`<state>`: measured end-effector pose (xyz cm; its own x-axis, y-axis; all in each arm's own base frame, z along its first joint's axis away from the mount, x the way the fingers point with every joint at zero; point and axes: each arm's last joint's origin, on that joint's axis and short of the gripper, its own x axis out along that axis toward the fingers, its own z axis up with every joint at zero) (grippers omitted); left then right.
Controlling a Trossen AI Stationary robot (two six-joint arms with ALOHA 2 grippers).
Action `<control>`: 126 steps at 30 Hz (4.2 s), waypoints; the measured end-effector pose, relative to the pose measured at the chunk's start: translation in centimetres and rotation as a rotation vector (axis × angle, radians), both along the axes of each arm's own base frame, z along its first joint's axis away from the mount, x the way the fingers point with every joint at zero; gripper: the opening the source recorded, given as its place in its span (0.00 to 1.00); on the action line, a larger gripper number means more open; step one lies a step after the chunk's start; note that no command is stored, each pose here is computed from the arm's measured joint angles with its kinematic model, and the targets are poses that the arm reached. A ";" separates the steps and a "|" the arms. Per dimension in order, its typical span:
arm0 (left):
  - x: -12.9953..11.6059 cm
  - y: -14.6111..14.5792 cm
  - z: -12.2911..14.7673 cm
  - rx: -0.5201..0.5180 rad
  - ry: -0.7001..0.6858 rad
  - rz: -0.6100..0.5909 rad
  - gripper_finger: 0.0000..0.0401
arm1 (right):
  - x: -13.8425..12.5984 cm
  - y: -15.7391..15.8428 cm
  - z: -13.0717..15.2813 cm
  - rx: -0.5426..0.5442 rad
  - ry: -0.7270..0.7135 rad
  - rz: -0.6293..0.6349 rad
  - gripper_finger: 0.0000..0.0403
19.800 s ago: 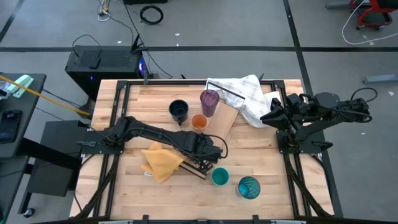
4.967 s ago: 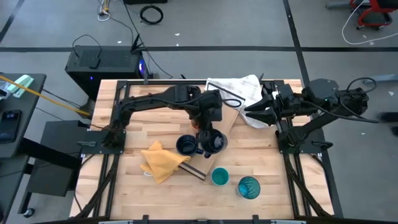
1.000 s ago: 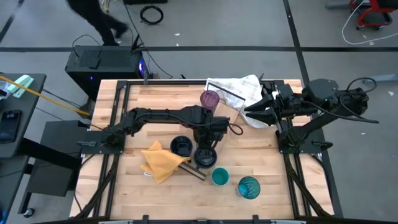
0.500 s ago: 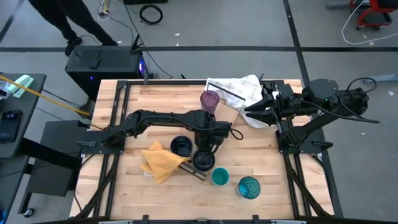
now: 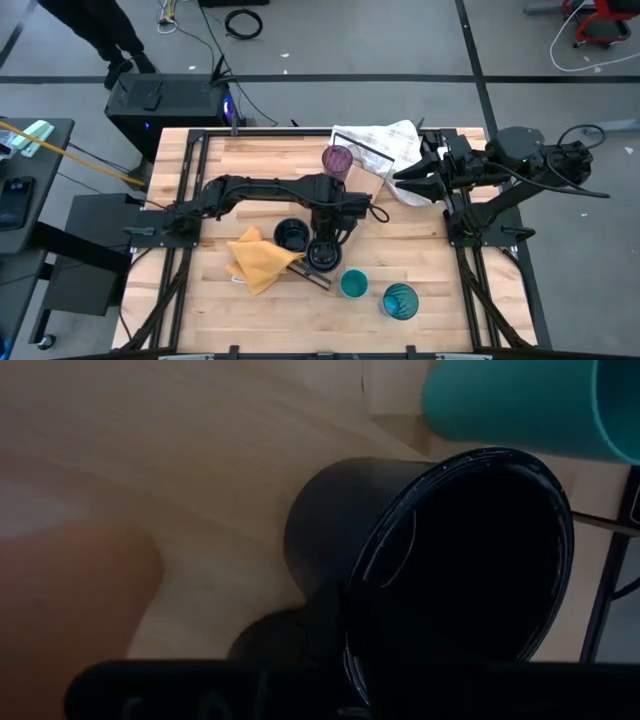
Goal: Stack small to large cups/mugs on shelf
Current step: Put the dark blue mug on the shelf, then put the light blue cup on the shelf
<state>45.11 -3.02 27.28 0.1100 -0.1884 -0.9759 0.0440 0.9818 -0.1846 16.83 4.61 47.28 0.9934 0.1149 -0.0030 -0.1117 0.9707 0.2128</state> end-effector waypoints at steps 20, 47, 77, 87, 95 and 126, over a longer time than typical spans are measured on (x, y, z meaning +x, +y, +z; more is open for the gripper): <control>0.2 0.1 -0.2 0.041 -0.004 0.005 0.11 | 0.0 0.0 0.0 -0.004 0.000 0.000 0.22; 0.1 0.0 -0.1 0.005 -0.003 0.010 0.45 | 0.0 0.0 -0.2 -0.003 0.017 0.000 0.22; -8.5 -0.8 26.4 -0.133 -1.492 -0.085 0.48 | 0.0 0.0 -0.1 0.013 0.016 -0.001 0.22; -8.5 -4.3 28.5 -0.410 -1.918 -0.259 0.40 | 0.0 0.0 -0.1 0.009 0.016 -0.001 0.22; -6.6 -4.4 23.1 -0.499 -1.838 -0.161 0.34 | -0.4 -0.1 0.0 0.010 0.006 0.000 0.22; -27.3 1.4 7.0 -0.231 -1.433 0.330 0.30 | 0.0 0.0 -0.2 0.066 0.033 0.008 0.22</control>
<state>17.86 -1.61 34.24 0.9944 -0.0962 0.0434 0.1051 0.9392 -0.3268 16.87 4.64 47.04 0.9919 0.1239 -0.0276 -0.1113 0.9535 0.2802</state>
